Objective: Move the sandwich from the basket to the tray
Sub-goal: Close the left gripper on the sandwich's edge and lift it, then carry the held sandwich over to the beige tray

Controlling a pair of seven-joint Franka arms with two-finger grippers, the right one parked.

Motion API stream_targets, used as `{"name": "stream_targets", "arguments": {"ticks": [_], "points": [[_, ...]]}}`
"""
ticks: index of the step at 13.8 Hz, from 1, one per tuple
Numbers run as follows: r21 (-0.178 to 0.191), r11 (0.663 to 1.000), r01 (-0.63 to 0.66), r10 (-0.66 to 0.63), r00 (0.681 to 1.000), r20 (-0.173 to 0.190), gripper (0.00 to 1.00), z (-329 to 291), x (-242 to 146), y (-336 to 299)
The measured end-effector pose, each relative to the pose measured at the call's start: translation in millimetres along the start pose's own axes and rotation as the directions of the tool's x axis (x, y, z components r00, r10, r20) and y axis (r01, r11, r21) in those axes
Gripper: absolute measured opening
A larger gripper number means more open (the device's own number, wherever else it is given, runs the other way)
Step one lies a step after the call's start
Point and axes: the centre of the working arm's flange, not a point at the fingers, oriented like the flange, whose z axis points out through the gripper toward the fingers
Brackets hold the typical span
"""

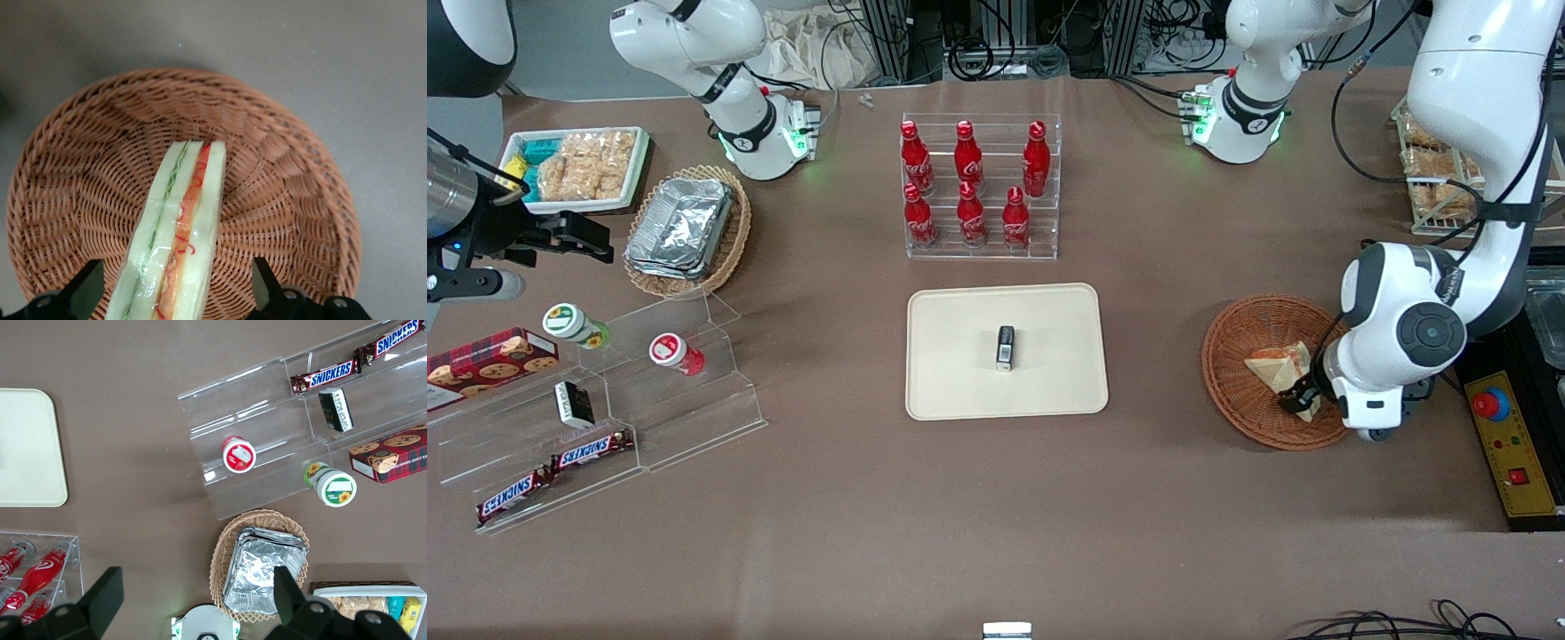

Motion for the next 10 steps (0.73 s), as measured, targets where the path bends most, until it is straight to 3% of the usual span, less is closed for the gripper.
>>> {"name": "stream_targets", "arguments": {"ticks": [4,6,10], "points": [[-0.027,1.000,0.002,-0.002,1.000,-0.002,1.00,21.3,-12.1,-1.6],[-0.036,0.999,0.001,-0.001,1.000,-0.006,0.95,22.5,-12.4,-1.0],[-0.048,0.999,0.003,-0.004,1.000,-0.019,0.54,15.1,-9.5,0.4]]}}
